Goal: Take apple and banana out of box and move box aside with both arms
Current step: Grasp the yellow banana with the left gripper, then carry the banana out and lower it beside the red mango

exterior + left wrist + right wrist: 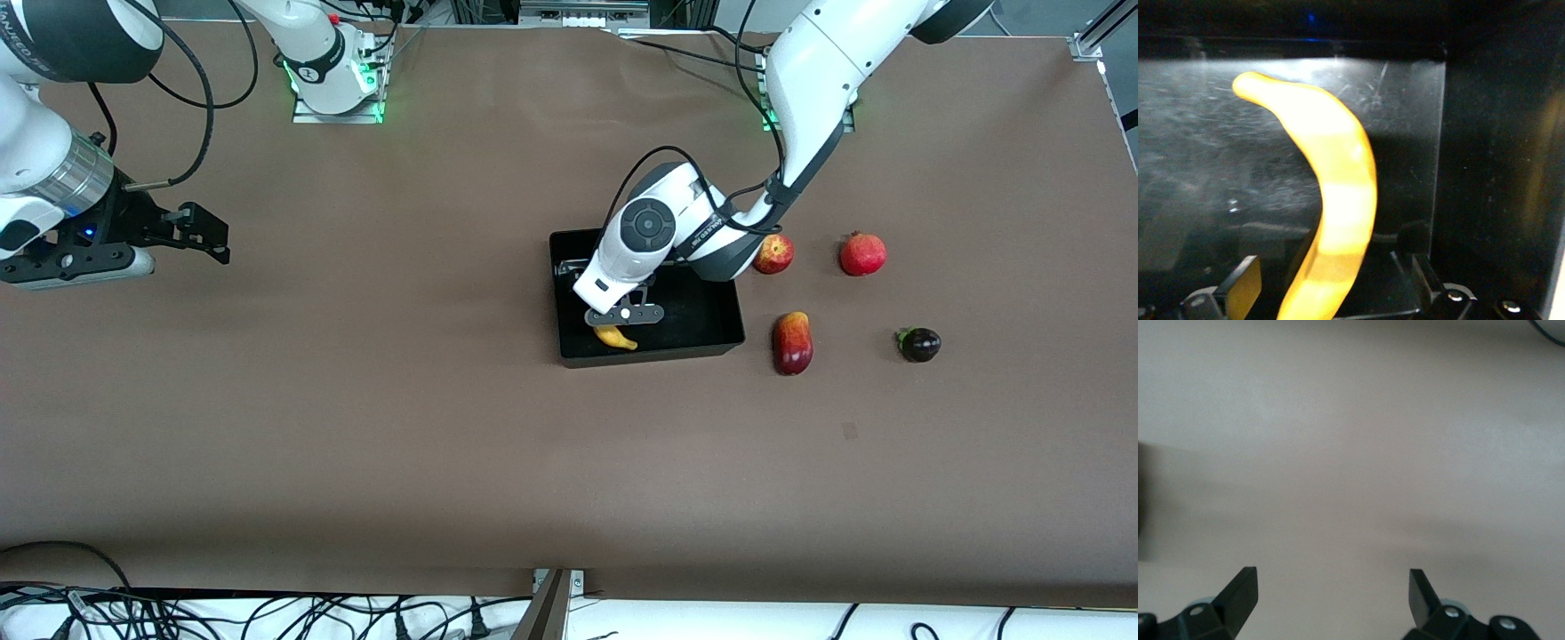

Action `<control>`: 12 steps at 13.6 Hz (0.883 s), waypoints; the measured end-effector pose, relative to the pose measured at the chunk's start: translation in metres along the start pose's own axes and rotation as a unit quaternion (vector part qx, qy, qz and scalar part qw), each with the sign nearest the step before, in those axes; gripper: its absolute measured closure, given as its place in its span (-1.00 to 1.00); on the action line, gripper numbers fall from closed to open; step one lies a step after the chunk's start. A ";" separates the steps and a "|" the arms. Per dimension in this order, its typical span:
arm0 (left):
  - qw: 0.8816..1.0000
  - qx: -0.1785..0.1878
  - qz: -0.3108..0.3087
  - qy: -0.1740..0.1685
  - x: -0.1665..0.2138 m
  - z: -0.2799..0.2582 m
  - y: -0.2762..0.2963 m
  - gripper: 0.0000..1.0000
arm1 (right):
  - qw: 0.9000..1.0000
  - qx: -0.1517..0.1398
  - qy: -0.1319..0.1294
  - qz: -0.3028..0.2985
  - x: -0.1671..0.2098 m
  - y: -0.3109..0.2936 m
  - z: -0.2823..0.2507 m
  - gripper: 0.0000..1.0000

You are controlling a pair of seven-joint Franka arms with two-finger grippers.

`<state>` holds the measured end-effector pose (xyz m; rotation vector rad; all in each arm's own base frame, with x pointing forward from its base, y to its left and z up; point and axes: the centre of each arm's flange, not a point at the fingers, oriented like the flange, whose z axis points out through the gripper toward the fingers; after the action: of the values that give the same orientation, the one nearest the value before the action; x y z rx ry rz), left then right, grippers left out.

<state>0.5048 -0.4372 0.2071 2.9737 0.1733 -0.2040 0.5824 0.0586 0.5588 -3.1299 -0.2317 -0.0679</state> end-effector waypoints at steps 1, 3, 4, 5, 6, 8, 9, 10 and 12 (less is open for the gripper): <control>1.000 -0.003 0.001 -0.001 -0.003 0.009 -0.003 -1.00 | 1.000 0.000 0.000 0.000 0.000 0.000 0.000 -1.00; 1.000 -0.003 0.001 -0.005 -0.006 0.019 -0.006 -1.00 | 1.000 0.000 0.000 0.000 0.000 0.000 0.000 -1.00; 1.000 -0.003 0.002 -0.007 -0.007 0.022 -0.007 -1.00 | 1.000 0.000 0.000 0.000 0.000 0.000 0.000 -1.00; 1.000 -0.004 0.003 -0.006 -0.007 0.024 -0.007 -1.00 | 1.000 0.000 0.000 0.000 0.000 0.000 0.000 -1.00; 1.000 -0.007 0.004 -0.005 -0.007 0.025 -0.007 -0.83 | 1.000 0.000 0.000 0.000 0.000 0.000 0.000 -1.00; 1.000 -0.009 0.005 -0.005 -0.007 0.028 -0.007 -0.37 | 1.000 0.000 0.000 0.000 0.000 0.000 0.000 -1.00; 1.000 -0.010 0.006 -0.004 -0.007 0.028 -0.007 -0.12 | 1.000 0.000 0.000 0.000 0.000 0.000 0.000 -1.00; 1.000 -0.012 0.011 -0.002 -0.006 0.027 -0.007 0.11 | 1.000 0.000 0.000 0.000 0.000 0.000 0.000 -1.00; 0.999 -0.015 0.027 0.007 0.004 0.014 -0.012 0.31 | 1.000 0.000 0.000 0.000 0.000 0.000 0.000 -1.00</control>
<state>0.5059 -0.4273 0.1912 2.9455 0.0966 -0.1727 0.5824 0.0586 0.5588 -3.1298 -0.2317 -0.0679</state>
